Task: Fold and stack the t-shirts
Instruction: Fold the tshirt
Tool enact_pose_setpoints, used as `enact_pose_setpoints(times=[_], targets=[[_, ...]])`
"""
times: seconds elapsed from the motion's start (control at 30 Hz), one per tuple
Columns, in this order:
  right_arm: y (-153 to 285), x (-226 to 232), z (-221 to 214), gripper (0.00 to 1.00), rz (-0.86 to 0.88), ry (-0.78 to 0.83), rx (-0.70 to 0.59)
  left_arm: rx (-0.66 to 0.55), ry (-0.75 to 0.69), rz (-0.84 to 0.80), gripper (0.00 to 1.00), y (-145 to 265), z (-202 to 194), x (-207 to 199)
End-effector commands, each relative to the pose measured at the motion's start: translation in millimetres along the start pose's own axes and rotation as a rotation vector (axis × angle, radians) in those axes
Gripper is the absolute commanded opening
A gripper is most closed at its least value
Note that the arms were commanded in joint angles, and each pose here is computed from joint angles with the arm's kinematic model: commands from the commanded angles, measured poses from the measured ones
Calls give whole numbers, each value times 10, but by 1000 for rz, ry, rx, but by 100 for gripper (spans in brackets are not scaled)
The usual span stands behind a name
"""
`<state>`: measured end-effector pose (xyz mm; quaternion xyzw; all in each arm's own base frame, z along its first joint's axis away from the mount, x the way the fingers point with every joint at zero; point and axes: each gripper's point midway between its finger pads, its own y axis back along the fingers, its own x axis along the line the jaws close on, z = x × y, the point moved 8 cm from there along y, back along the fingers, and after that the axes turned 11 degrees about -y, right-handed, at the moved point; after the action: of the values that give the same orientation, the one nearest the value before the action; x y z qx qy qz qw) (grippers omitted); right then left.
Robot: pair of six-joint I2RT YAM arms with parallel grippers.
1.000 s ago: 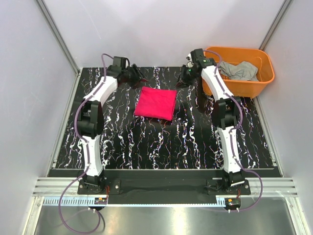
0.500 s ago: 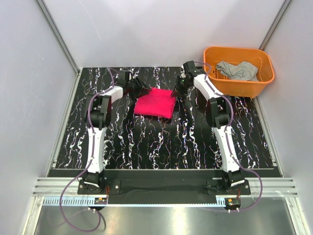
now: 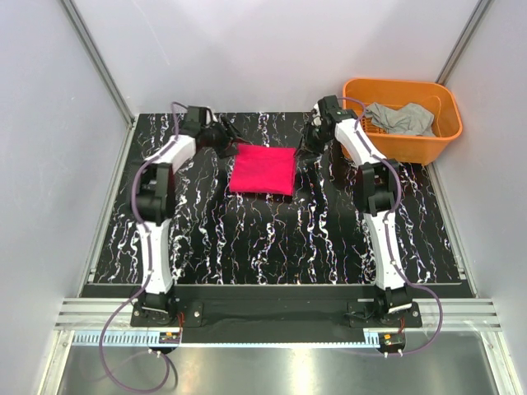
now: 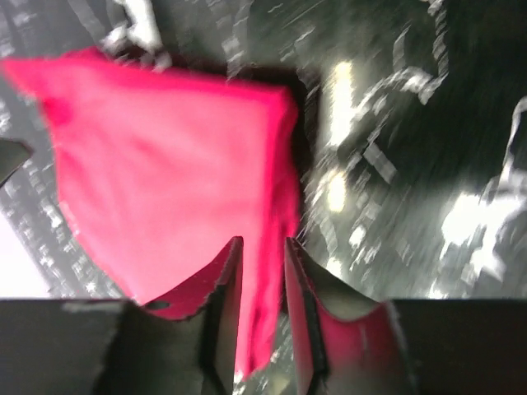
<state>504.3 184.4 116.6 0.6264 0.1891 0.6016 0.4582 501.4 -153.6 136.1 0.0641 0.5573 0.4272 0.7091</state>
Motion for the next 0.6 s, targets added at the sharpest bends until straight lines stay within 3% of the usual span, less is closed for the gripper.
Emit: enact_pose_setpoints(times=[0.0, 0.17, 0.27, 0.33, 0.57], targets=[[787, 684, -158, 36, 138, 82, -41, -85, -113, -59, 65, 692, 119, -557], [717, 1061, -574, 36, 300, 101, 143, 17, -65, -68, 47, 668, -260, -444], [462, 1060, -823, 33, 328, 85, 266, 57, -76, -59, 44, 537, -438, -304], [368, 1061, -864, 30, 365, 75, 269, 119, -38, -41, 42, 392, -583, -105], [-134, 279, -1037, 26, 292, -24, 347, 250, -12, 48, 40, 89, -886, 458]])
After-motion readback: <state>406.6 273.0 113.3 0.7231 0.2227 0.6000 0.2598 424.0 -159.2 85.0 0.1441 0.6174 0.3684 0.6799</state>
